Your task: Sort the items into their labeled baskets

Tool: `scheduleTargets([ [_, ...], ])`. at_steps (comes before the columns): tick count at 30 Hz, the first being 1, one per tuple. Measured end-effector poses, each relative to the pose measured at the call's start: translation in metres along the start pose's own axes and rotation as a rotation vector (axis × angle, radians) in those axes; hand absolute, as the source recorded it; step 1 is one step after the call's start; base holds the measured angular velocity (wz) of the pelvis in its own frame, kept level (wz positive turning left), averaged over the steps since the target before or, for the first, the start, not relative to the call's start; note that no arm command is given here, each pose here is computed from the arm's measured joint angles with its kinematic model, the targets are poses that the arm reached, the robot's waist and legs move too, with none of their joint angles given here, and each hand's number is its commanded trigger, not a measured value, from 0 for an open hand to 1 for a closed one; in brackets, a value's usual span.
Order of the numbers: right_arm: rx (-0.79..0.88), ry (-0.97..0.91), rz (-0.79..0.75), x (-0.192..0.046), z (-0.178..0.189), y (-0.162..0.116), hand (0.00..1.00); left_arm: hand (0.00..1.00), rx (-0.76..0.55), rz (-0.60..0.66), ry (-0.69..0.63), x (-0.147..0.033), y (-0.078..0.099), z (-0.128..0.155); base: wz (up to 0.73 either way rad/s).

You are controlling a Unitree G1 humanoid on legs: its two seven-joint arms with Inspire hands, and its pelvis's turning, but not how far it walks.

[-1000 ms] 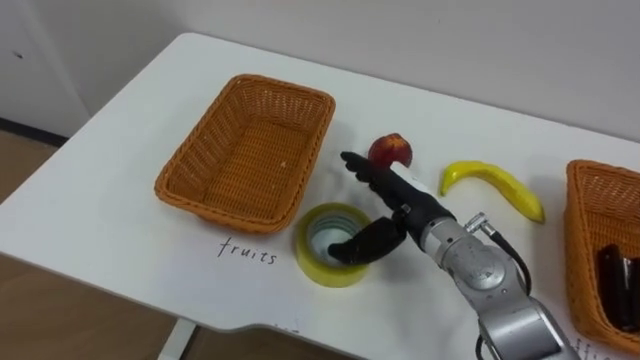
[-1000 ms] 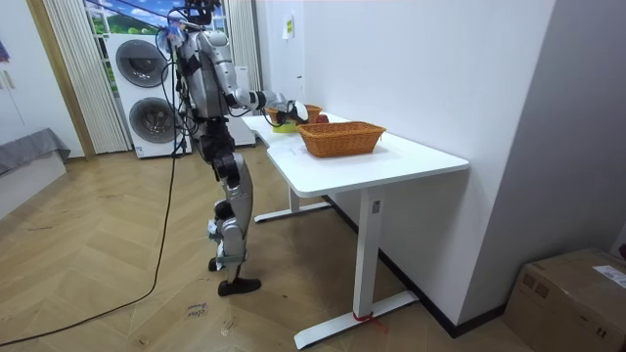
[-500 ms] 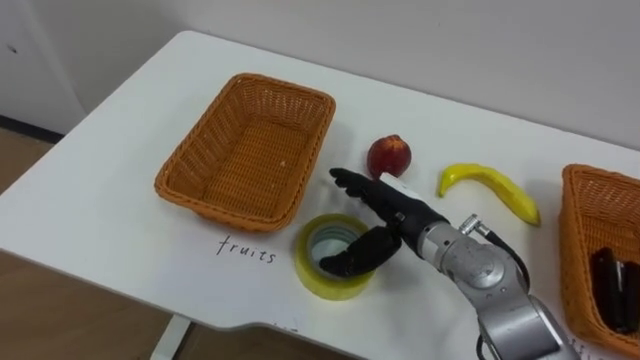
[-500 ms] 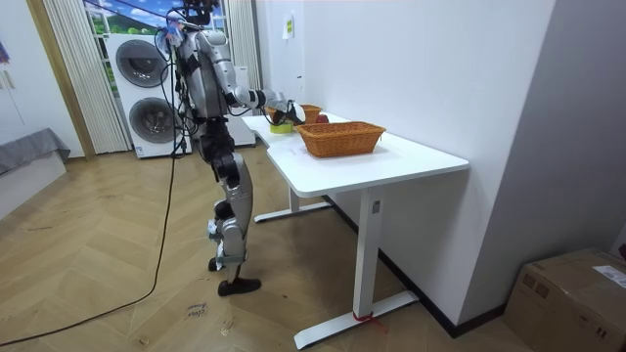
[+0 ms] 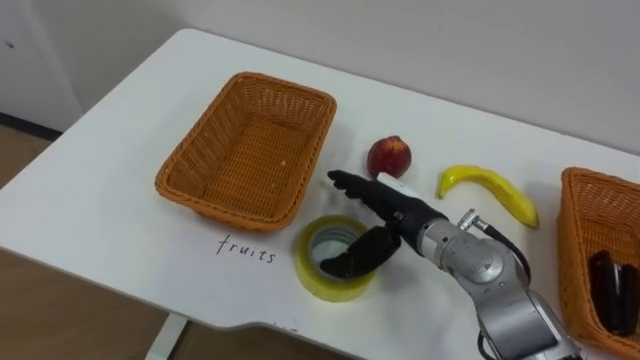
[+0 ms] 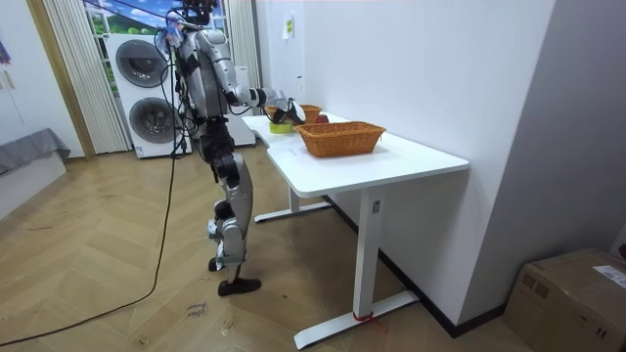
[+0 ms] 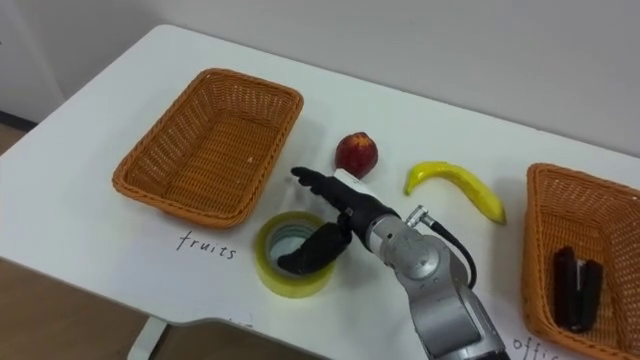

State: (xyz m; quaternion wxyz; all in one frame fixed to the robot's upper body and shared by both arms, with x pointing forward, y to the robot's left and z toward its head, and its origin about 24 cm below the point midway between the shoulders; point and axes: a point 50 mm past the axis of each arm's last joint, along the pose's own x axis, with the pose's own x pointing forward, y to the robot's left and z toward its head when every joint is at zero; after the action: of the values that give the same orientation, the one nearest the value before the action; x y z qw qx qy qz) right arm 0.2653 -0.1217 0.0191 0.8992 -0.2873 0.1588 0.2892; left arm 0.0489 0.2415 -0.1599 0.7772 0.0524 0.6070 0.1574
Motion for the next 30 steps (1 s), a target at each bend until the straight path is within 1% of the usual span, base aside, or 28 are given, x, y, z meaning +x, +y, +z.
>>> scheduleTargets([
  [1, 0.000, 0.002, 0.000, 0.000, 0.000, 0.000, 0.00, 0.00, 0.000, 0.000, 0.000, 0.000, 0.000, 0.000, 0.00],
  [2, -0.001, 0.003, 0.000, 0.000, 0.000, 0.000, 0.55, 0.00, 0.000, 0.000, 0.000, 0.000, 0.000, 0.000, 0.00],
  [3, -0.002, 0.004, 0.003, 0.000, 0.000, 0.000, 0.82, 0.00, 0.000, 0.001, 0.000, 0.000, 0.000, 0.000, 0.00],
  [4, -0.003, 0.004, 0.007, 0.000, 0.000, 0.000, 1.00, 0.00, 0.000, 0.001, 0.000, 0.000, 0.000, 0.000, 0.00],
  [15, -0.102, 0.028, -0.050, 0.001, 0.005, -0.011, 1.00, 0.00, 0.001, 0.016, 0.000, 0.000, 0.000, 0.000, 0.00],
  [30, -0.104, 0.046, -0.047, 0.001, 0.003, -0.010, 1.00, 0.00, 0.001, 0.020, 0.000, 0.000, 0.000, 0.000, 0.00],
])
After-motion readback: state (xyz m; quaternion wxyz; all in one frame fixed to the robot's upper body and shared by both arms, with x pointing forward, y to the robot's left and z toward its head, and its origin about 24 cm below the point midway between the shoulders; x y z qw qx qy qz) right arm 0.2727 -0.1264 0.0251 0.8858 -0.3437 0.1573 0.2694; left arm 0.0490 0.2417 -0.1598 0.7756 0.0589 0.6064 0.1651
